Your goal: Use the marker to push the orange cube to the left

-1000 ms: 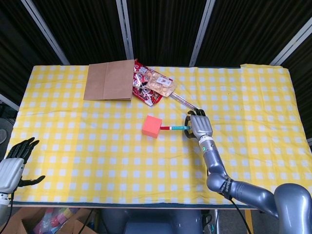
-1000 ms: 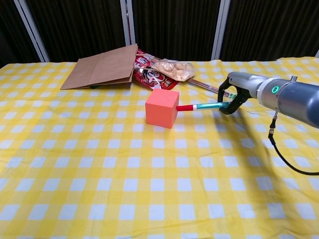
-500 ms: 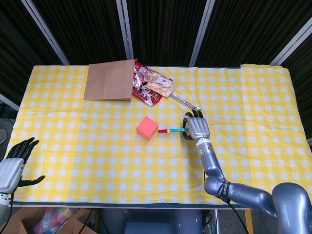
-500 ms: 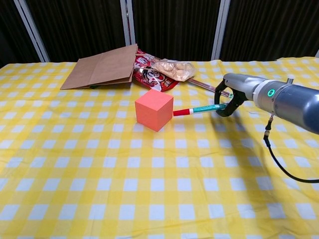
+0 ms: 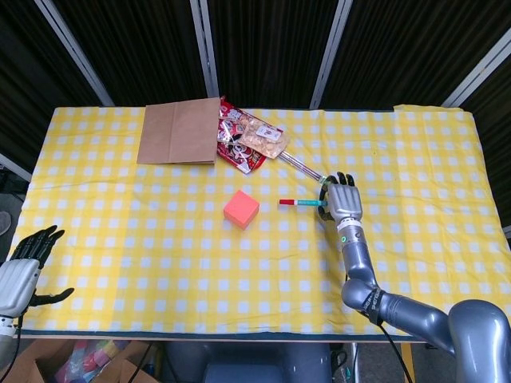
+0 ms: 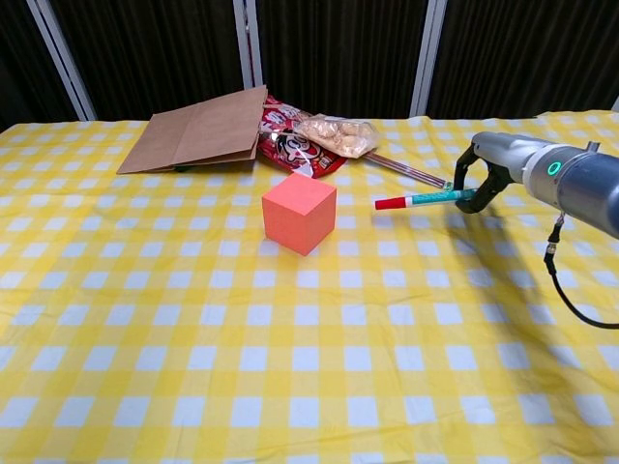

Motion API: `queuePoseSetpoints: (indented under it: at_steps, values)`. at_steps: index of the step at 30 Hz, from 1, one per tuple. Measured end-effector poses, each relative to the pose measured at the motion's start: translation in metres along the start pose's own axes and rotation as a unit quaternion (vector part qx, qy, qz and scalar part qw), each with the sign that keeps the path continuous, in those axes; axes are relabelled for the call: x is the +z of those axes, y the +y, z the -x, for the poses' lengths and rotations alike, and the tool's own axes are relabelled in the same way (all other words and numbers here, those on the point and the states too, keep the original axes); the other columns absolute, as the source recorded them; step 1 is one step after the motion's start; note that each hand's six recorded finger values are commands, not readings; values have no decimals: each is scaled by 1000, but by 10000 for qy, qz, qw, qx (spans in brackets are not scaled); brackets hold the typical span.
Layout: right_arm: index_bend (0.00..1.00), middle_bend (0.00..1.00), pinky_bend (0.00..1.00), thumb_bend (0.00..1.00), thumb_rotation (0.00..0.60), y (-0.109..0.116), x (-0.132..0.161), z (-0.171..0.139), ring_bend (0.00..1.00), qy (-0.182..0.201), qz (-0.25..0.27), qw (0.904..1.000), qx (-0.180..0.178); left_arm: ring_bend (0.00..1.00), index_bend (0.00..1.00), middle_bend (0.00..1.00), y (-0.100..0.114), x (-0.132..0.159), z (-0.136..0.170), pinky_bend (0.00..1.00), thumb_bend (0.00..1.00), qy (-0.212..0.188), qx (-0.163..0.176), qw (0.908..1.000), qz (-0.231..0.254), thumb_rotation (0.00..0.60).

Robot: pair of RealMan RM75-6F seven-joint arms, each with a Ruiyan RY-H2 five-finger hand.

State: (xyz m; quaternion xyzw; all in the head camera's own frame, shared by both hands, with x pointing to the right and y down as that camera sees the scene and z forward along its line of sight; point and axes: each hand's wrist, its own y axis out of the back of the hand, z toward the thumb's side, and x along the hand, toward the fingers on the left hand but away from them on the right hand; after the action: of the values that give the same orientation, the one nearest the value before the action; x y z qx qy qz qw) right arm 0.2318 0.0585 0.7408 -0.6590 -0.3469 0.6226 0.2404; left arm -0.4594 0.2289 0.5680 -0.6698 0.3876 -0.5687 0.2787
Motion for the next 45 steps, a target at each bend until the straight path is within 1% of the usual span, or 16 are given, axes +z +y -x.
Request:
queuePoseSetpoints:
  at_steps: [6, 9, 13, 18, 28, 38, 42, 45]
  values:
    - [648, 204, 0, 485, 600, 3, 5, 2, 0, 141, 13, 9999, 0, 0, 0, 0, -2, 0, 0, 49, 0, 19, -44, 10000, -14, 600]
    - [648, 204, 0, 485, 600, 1, 12, 2, 0, 265, 46, 9996, 67, 0, 0, 0, -2, 0, -1, 49, 0, 31, -50, 10000, -15, 600]
    - [648, 205, 0, 493, 600, -1, 25, 2, 0, 502, 92, 9985, 180, 0, 0, 0, -2, 1, 0, 49, 0, 26, -60, 10000, -13, 600]
    - [648, 205, 0, 494, 600, -3, 42, -1, 0, 704, 254, 9968, 268, 0, 0, 0, -2, 1, 0, 49, 0, 22, -65, 10000, 7, 600]
    - [648, 205, 0, 496, 600, -15, 74, -16, 0, 1108, 288, 9926, 396, 0, 0, 0, -2, 1, 1, 49, 0, -7, -71, 10000, 33, 600]
    - [647, 205, 0, 499, 600, -29, 98, -37, 0, 1458, 287, 9874, 543, 0, 0, 0, -2, 2, 1, 50, 0, -13, -79, 10000, 36, 600]
    - [648, 205, 0, 500, 600, -30, 101, -40, 0, 1494, 190, 9873, 514, 0, 0, 0, -2, 2, 1, 49, 0, -6, -81, 10000, 48, 600]
    - [648, 205, 0, 501, 600, -30, 95, -37, 0, 1358, 120, 9895, 483, 0, 0, 0, -1, 2, 1, 49, 0, -9, -83, 9999, 59, 600]
